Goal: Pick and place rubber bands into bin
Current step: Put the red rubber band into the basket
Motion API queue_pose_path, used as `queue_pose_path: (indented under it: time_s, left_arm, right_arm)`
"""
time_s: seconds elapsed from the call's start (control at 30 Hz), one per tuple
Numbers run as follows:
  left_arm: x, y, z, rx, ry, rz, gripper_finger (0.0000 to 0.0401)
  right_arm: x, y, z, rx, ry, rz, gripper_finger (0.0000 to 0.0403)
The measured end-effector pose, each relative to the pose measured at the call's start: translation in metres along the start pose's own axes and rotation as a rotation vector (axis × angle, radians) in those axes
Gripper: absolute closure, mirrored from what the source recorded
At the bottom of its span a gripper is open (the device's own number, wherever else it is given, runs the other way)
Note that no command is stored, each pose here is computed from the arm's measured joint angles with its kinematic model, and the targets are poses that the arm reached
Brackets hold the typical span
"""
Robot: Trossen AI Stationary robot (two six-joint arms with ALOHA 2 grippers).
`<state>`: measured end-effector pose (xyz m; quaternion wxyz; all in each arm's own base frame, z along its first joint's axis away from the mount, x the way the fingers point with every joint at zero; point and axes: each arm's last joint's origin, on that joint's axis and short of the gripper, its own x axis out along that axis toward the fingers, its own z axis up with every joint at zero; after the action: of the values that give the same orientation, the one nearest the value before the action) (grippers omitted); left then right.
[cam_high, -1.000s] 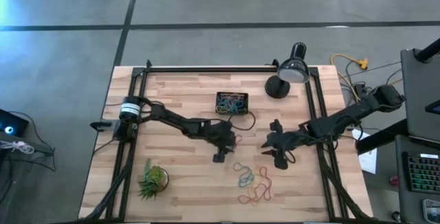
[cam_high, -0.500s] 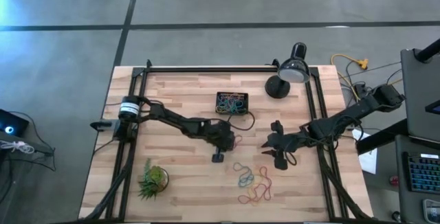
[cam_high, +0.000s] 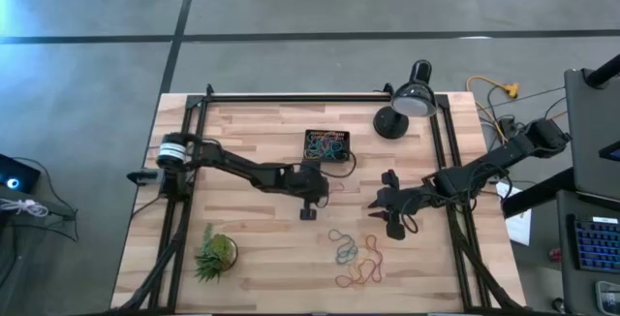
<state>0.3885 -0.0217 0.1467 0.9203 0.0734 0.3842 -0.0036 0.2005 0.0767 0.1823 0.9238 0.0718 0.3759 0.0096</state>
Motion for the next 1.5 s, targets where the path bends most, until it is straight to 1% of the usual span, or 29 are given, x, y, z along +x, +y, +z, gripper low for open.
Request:
queue_pose_path:
  time_s: [0.03, 0.23, 0.4, 0.6, 0.77, 0.87, 0.97, 1.2, 1.37, 1.5]
  left_arm:
    - [-0.005, 0.001, 0.004, 0.000, -0.013, 0.018, 0.0401]
    - [-0.036, 0.009, 0.026, 0.035, -0.118, 0.052, 0.0401]
    - [-0.063, 0.024, 0.041, 0.075, -0.192, 0.144, 0.0401]
    - [-0.088, 0.055, 0.049, 0.072, -0.247, 0.256, 0.0401]
    - [-0.096, 0.084, 0.046, 0.047, -0.246, 0.327, 0.0401]
    - [-0.098, 0.100, 0.042, 0.020, -0.237, 0.360, 0.0401]
    - [-0.097, 0.113, 0.036, 0.001, -0.226, 0.362, 0.0401]
    - [-0.079, 0.132, 0.022, -0.025, -0.170, 0.348, 0.0401]
    - [-0.053, 0.138, 0.007, -0.041, -0.129, 0.268, 0.0401]
    - [-0.030, 0.138, -0.005, -0.063, -0.100, 0.161, 0.0401]
  right_arm:
    - [0.000, 0.000, 0.000, 0.000, 0.000, 0.000, 0.0299]
    - [0.000, 0.000, 0.000, -0.003, -0.005, 0.000, 0.0299]
    - [0.000, 0.000, 0.001, -0.003, -0.010, 0.002, 0.0304]
    - [0.000, 0.000, 0.001, -0.005, -0.015, 0.003, 0.0305]
    - [0.000, 0.000, 0.001, -0.009, -0.018, 0.005, 0.0307]
    - [0.000, 0.000, 0.001, -0.014, -0.018, 0.005, 0.0311]
    - [0.000, 0.000, 0.001, -0.017, -0.018, 0.005, 0.0314]
    - [0.001, 0.000, 0.000, -0.036, -0.014, 0.003, 0.0315]
    - [0.001, -0.001, -0.002, -0.037, -0.010, 0.001, 0.0321]
    - [0.001, -0.001, -0.002, -0.037, -0.009, 0.000, 0.0324]
